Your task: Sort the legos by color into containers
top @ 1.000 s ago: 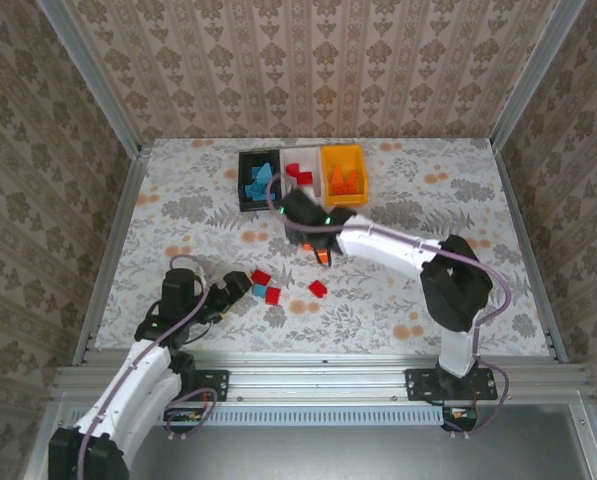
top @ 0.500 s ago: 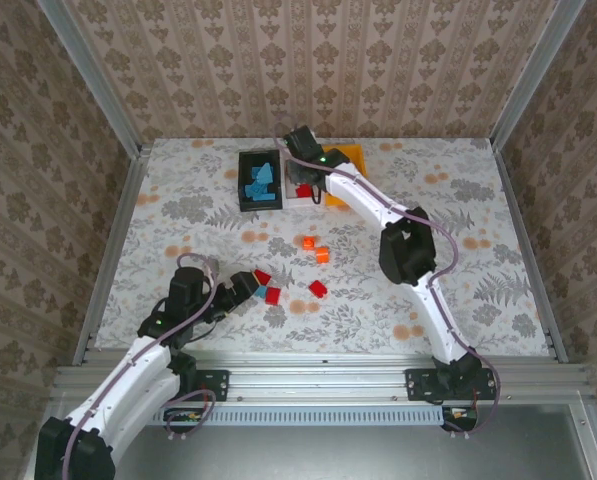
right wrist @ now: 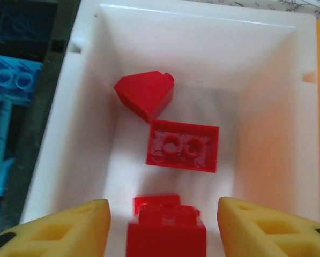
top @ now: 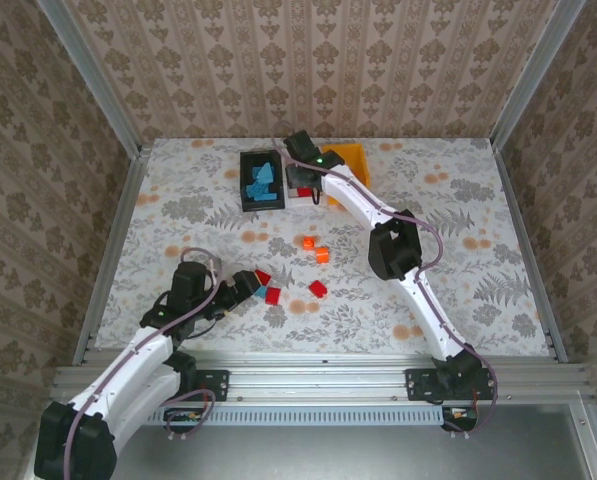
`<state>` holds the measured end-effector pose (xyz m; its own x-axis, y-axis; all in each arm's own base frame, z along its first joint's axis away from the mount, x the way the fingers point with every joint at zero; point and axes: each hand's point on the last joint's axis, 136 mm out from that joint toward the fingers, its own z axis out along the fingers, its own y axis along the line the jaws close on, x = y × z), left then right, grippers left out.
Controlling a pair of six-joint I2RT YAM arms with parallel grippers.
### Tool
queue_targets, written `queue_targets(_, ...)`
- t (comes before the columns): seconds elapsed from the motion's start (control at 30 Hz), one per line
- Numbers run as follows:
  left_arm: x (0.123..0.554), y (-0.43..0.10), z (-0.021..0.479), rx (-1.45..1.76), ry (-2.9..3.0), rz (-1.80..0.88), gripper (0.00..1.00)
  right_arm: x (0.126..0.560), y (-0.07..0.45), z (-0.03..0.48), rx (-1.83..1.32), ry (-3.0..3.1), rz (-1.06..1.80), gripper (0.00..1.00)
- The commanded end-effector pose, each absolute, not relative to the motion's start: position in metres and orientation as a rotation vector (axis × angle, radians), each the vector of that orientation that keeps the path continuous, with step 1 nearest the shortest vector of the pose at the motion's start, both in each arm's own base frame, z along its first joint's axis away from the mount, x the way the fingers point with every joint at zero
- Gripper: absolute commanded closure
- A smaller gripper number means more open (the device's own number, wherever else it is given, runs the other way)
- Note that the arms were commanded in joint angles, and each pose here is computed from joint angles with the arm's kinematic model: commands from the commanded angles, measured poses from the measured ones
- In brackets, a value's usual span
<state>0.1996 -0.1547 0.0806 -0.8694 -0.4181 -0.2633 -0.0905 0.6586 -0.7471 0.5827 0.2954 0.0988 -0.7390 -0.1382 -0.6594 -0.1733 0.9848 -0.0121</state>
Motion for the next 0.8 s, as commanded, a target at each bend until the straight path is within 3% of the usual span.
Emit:
queue_targets(0.0,0.207,-0.159,0.099,-0.345,2.426,-1.091,0.0,0.587,0.3,0.119,-0.235,2.372,0.101,0.37)
queue_targets(0.17,0.211,-0.161,0.103,-0.336,2.426,-1.094,0.0,0.582,0.293,0.156,-0.213,2.309,0.06,0.33)
queue_targets(0.5,0.204,-0.159,0.103,-0.333,2.429,-1.094,0.0,0.541,0.277,0.171,-0.192,2.284,0.048,0.4)
queue_targets(0.77,0.2,-0.158,0.099,-0.347,2.429,-1.106,0.0,0.527,0.272,0.133,-0.183,2.374,0.024,0.71)
